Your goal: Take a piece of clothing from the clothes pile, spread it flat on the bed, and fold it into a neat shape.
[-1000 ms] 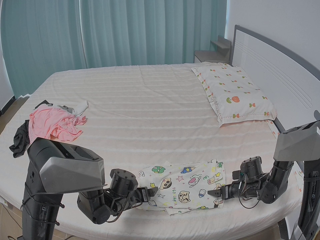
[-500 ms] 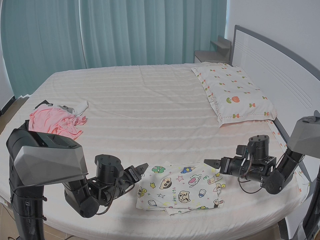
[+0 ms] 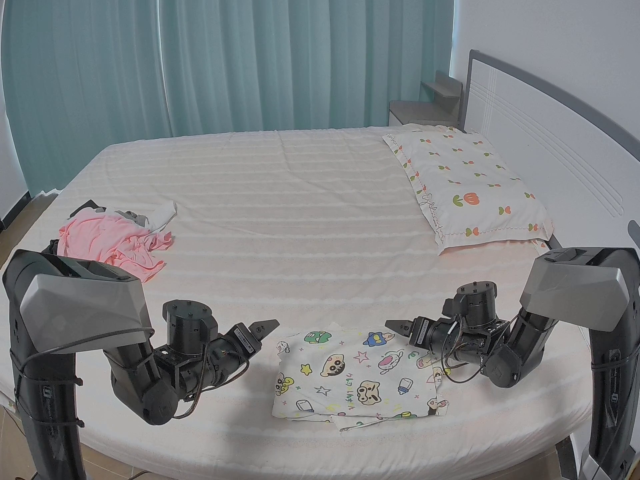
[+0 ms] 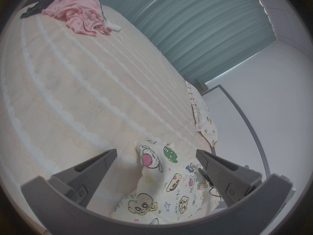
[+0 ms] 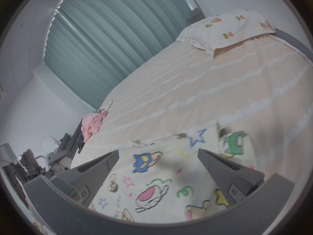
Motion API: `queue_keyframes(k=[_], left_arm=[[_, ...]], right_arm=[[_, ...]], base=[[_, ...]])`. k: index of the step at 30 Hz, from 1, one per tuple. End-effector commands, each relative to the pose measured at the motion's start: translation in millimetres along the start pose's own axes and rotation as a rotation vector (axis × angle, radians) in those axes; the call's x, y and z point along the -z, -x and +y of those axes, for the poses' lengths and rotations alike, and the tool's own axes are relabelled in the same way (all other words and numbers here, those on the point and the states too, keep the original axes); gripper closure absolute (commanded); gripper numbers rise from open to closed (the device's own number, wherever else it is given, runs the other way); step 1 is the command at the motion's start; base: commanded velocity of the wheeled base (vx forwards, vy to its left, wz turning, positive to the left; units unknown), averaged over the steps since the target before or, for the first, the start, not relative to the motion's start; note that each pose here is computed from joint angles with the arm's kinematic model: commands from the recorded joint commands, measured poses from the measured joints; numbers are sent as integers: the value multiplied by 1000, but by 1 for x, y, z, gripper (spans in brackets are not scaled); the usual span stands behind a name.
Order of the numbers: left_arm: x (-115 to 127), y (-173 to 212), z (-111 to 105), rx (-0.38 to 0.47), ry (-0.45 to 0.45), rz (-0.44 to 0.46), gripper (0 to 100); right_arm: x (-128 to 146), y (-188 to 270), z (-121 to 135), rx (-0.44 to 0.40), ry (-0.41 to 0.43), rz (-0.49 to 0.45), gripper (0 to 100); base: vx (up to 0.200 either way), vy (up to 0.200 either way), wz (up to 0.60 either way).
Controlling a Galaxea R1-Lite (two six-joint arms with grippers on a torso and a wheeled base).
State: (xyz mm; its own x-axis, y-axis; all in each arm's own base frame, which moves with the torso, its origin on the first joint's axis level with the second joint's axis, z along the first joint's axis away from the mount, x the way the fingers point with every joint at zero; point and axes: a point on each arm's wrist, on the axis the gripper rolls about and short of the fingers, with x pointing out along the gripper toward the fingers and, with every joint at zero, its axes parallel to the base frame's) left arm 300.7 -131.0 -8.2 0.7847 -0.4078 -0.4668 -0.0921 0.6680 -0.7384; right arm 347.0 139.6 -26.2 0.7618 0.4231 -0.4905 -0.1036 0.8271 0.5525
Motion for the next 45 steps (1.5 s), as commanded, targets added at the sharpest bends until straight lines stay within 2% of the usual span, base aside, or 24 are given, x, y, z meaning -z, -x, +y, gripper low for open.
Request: queue_keyframes(k=[1,4,6,9,22,28,31,36,41,45], left_arm=[[12,-19,3,1,-18,31,0],[14,-22,0,13,-33,34,0],[15,-28,-13,58,-71,29,0],[15,-40,-14,63,-80,27,0],[8,-53,-12,14,-71,43,0],[20,-61,-16,29,-86,65,0],[19,-74,-21,46,-87,33,0],[15,-82,-20,27,-84,10,0],[21,-65,-15,-62,-85,80,0],[23,-59,-15,-89,-87,108,0]], right_arm=[[-8,9,-2,5,-46,-65,0],[-11,16,-3,-5,-62,-91,0],[-14,23,-4,-18,-68,-124,0],[-19,30,-6,-23,-73,-150,0],[-19,32,-7,-21,-81,-152,0],[-18,32,-7,-19,-81,-152,0],[-18,32,-7,-17,-81,-153,0],[-18,32,-7,-17,-80,-153,0],[-17,32,-7,-19,-78,-155,0],[-17,32,-8,-22,-78,-159,0]], base=[[0,0,0],[0,0,0],[0,0,0],[0,0,0],[0,0,0],[0,0,0],[0,0,0],[0,0,0],[0,0,0],[0,0,0]])
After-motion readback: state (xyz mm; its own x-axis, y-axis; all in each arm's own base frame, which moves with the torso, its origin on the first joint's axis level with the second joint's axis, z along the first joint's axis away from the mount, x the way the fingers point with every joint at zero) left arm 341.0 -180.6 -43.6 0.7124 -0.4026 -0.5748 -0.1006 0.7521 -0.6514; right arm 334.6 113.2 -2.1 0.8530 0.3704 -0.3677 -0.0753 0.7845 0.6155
